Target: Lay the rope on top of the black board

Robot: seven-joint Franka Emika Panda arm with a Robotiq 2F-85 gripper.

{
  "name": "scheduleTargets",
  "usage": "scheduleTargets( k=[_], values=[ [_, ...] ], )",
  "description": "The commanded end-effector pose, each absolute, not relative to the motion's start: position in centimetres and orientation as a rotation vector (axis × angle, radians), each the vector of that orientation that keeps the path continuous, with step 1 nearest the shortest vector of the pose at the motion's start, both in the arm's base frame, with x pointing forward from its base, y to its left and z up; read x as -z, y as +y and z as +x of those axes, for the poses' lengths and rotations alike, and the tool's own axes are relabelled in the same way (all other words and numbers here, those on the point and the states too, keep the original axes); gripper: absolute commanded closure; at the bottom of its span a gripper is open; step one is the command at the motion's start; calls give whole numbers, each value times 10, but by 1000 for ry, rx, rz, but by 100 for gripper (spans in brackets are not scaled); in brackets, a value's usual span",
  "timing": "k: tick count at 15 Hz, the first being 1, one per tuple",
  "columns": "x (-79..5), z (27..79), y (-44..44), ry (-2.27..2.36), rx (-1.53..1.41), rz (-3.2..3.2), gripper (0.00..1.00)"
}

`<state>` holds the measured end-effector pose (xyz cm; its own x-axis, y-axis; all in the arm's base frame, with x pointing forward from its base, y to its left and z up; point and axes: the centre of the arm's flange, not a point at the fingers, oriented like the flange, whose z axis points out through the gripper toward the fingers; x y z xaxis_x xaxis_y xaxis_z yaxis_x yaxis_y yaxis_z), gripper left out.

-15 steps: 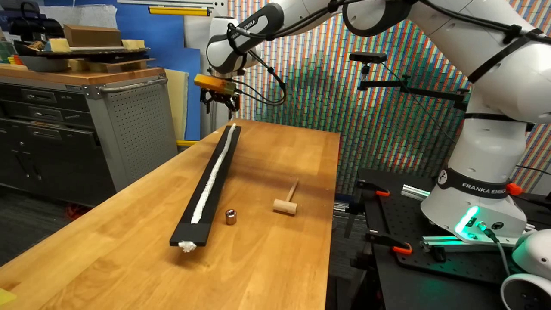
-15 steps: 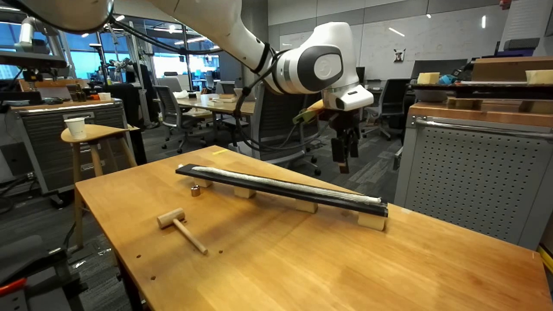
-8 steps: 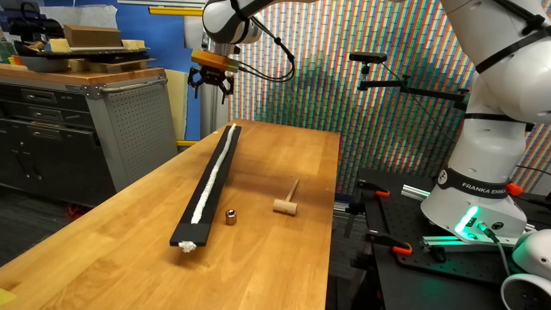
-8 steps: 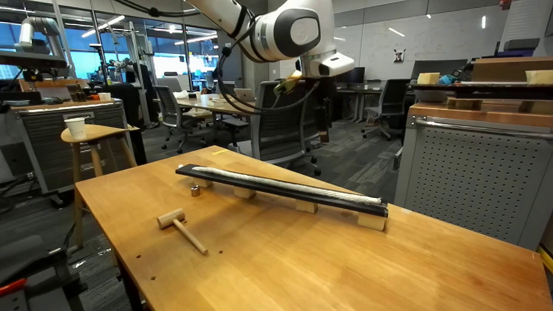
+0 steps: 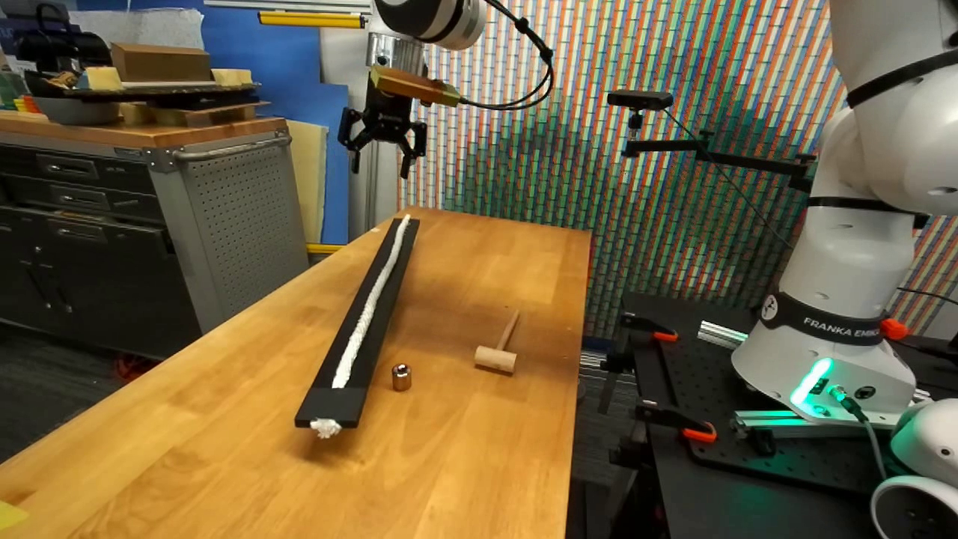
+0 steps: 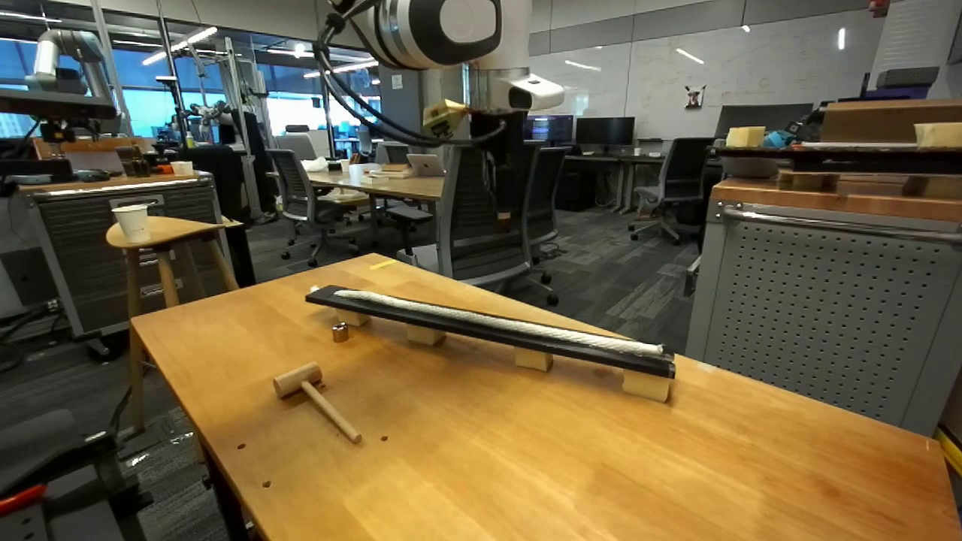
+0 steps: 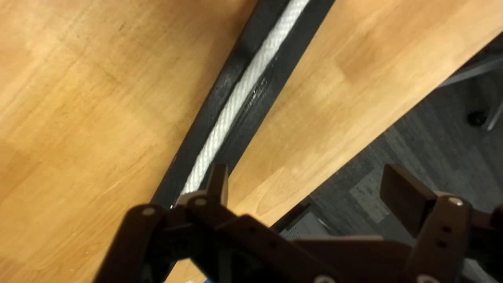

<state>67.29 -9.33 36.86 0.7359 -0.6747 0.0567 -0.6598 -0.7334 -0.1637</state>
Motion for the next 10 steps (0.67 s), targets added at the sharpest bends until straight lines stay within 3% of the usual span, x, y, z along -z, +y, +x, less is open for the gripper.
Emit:
scheduleTargets(
  k=[1,3,4,10],
  values=[
    [-381,618,-83,801,82,-2877,0],
    [-385,603,-78,659,22,-2889,0],
    [-370,636,-81,789,64,-2893,0],
    [-376,617,-77,686,33,-2905,0]
  ],
)
